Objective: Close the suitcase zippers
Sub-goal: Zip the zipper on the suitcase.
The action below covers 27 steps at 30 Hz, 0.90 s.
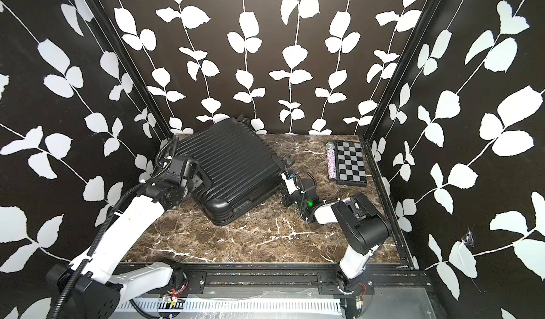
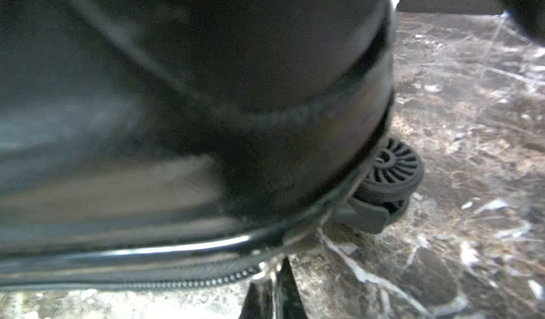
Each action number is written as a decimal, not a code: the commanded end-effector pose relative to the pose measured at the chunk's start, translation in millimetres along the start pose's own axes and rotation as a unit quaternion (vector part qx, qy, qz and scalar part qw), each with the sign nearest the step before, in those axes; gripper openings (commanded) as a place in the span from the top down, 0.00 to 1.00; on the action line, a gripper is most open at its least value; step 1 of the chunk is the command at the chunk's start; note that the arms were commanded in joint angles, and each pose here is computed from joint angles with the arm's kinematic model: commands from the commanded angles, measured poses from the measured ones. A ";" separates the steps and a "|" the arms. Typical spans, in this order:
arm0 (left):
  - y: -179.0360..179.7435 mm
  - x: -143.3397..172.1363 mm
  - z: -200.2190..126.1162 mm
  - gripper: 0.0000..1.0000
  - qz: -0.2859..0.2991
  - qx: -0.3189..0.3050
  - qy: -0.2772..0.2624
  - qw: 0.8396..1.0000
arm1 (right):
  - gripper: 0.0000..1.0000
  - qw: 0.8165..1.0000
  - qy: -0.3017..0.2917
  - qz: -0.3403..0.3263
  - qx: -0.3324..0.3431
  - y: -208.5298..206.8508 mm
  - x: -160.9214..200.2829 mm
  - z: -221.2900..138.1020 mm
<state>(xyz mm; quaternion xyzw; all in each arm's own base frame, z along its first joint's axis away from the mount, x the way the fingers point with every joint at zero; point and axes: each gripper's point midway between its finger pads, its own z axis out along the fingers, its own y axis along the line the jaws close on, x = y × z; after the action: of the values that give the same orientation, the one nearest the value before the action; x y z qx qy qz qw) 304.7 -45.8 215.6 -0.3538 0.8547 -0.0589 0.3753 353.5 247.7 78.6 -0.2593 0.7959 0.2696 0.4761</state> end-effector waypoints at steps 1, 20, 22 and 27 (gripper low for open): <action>-49.6 -47.4 -40.6 1.00 -0.058 0.117 -0.061 0.990 | 1.00 0.999 -0.038 -0.027 -0.013 4.3 -22.6 0.5; -58.1 -52.8 -29.0 1.00 -0.114 0.122 -0.072 0.983 | 1.00 0.989 0.005 -0.107 -0.099 82.4 -11.4 -20.2; -61.5 -53.0 -27.7 1.00 -0.123 0.127 -0.071 0.982 | 1.00 0.988 0.008 -0.114 -0.106 91.9 -11.6 -21.4; -67.0 -47.5 -22.1 1.00 -0.137 0.139 -0.066 0.979 | 1.00 0.986 0.007 -0.120 -0.114 114.1 -19.7 -23.8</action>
<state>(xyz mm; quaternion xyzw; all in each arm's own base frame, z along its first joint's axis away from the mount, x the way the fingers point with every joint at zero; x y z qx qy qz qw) 311.8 -49.4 210.0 -0.3626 0.8530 -0.0631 0.3700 282.6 294.5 95.3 -0.3782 0.7650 0.2724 0.4444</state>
